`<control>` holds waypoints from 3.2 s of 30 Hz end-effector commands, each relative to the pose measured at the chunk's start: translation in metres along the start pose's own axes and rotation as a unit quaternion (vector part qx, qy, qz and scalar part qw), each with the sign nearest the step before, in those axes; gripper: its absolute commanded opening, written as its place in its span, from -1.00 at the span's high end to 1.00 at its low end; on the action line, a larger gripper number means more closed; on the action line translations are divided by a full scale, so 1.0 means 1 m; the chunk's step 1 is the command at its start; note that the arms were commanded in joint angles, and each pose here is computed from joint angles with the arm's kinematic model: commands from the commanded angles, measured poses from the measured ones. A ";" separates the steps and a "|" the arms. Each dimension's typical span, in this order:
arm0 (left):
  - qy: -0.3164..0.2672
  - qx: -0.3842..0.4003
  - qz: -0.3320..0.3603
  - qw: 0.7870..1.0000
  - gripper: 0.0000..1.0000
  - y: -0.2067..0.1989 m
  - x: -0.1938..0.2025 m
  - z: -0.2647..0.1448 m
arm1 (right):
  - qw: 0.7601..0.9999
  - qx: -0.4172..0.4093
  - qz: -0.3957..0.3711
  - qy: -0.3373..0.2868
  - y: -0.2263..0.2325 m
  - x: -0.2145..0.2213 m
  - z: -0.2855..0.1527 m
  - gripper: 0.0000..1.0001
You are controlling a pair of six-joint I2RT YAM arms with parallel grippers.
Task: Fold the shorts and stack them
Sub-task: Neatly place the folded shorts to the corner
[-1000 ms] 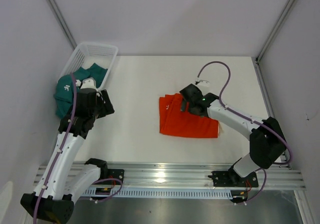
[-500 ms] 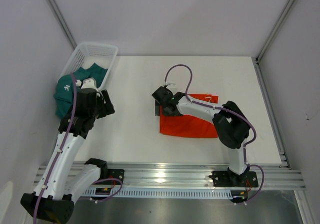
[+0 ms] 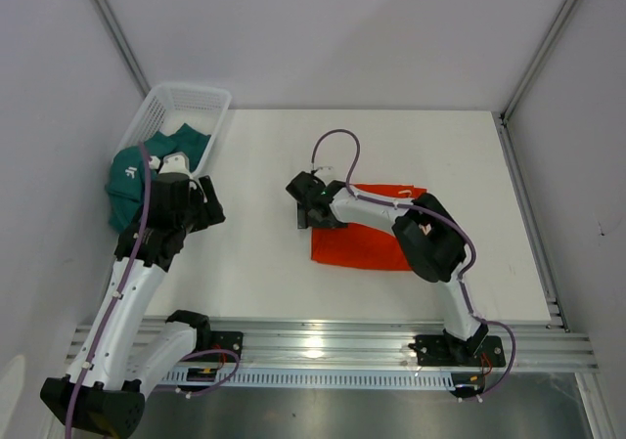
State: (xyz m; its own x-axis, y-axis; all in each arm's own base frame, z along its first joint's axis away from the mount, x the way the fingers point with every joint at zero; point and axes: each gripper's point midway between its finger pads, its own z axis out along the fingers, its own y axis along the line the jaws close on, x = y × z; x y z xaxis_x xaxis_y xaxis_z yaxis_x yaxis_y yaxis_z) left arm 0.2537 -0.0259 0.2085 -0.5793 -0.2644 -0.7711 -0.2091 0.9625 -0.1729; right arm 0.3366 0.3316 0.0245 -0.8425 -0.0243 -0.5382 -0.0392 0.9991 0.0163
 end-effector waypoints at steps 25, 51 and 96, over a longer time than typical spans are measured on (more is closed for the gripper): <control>-0.007 0.035 0.013 0.999 -0.52 -0.010 -0.002 -0.001 | 0.972 0.101 0.214 0.011 -0.215 0.063 -0.044 -0.20; -0.001 0.038 0.015 0.999 -0.51 -0.012 0.000 0.002 | 0.869 0.238 0.435 -0.002 -0.317 0.047 -0.053 1.00; 0.012 0.019 0.013 1.000 -0.52 -0.010 -0.003 0.010 | 0.961 -0.055 0.186 -0.197 -0.210 -0.075 -0.121 -0.82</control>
State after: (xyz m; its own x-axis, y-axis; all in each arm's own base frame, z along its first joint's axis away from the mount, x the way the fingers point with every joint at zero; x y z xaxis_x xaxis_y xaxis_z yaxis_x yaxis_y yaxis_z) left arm 0.2588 -0.0362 0.1967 -0.6199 -0.2449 -0.7454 -0.1635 0.9695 -0.1826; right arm 0.3169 0.0766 0.1229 -0.5341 0.5298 -0.6589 0.4281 0.8415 0.3295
